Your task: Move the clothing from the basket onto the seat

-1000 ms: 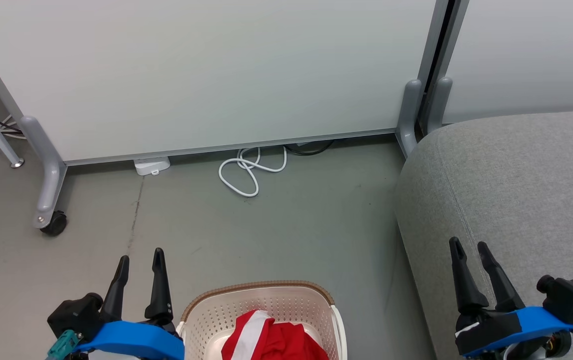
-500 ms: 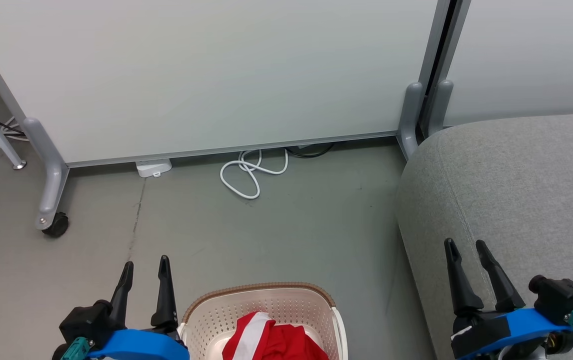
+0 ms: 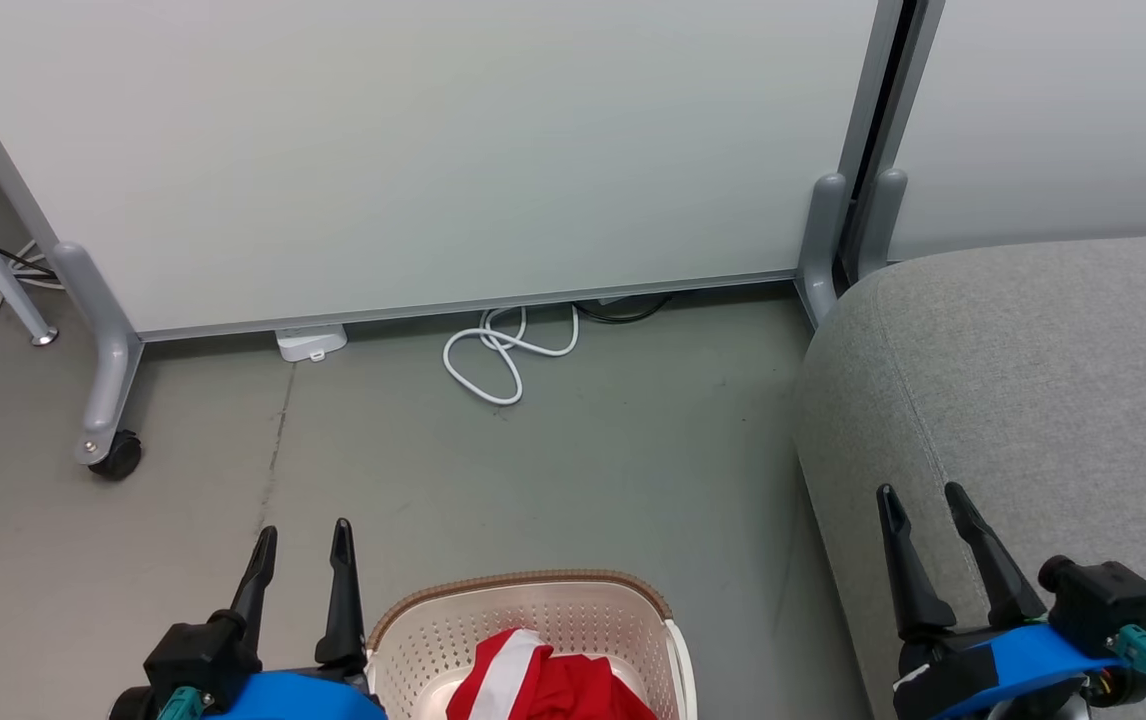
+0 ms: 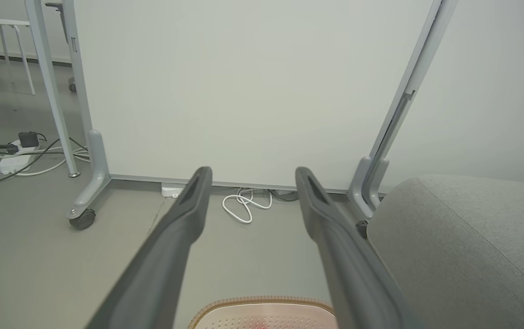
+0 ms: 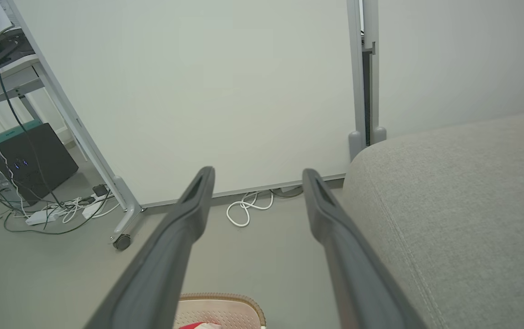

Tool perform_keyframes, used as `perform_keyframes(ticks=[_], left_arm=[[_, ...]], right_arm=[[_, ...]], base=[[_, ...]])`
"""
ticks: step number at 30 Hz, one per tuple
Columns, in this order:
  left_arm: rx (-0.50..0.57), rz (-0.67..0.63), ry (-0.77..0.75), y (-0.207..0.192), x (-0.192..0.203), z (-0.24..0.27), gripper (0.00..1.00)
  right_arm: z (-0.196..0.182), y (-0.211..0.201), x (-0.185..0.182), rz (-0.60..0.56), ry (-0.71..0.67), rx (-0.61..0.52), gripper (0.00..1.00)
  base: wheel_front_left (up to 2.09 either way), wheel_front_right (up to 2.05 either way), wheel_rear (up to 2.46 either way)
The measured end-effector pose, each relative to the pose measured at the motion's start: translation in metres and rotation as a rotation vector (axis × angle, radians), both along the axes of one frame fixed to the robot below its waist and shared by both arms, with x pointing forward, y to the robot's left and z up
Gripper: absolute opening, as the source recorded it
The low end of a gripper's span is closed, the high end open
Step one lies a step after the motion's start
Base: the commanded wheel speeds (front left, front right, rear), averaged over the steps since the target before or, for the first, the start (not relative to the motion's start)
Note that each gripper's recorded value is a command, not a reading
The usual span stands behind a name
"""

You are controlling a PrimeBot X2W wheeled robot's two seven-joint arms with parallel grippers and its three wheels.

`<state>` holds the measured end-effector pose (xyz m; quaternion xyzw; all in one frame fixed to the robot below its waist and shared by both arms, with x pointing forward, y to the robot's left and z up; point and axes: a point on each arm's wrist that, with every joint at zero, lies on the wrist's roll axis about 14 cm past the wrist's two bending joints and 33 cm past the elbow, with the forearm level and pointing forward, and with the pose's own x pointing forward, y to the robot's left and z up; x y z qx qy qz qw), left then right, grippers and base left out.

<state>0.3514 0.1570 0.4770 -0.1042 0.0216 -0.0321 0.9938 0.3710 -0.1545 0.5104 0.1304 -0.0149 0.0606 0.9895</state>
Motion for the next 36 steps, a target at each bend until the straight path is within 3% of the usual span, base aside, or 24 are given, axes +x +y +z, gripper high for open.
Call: perform_keyframes(ticks=[20,36], left_arm=[[0.116,-0.024,-0.033,-0.004,-0.002,0.001,1.00],[0.102,-0.017,-0.015,-0.003,-0.001,-0.004,1.00]], right_arm=[[0.003,0.010,0.000,0.035,-0.039,-0.122,1.00],[-0.002,0.011,0.002,0.037,-0.024,-0.117,1.00]], base=[[0.00,0.00,0.00],[0.00,0.00,0.00]])
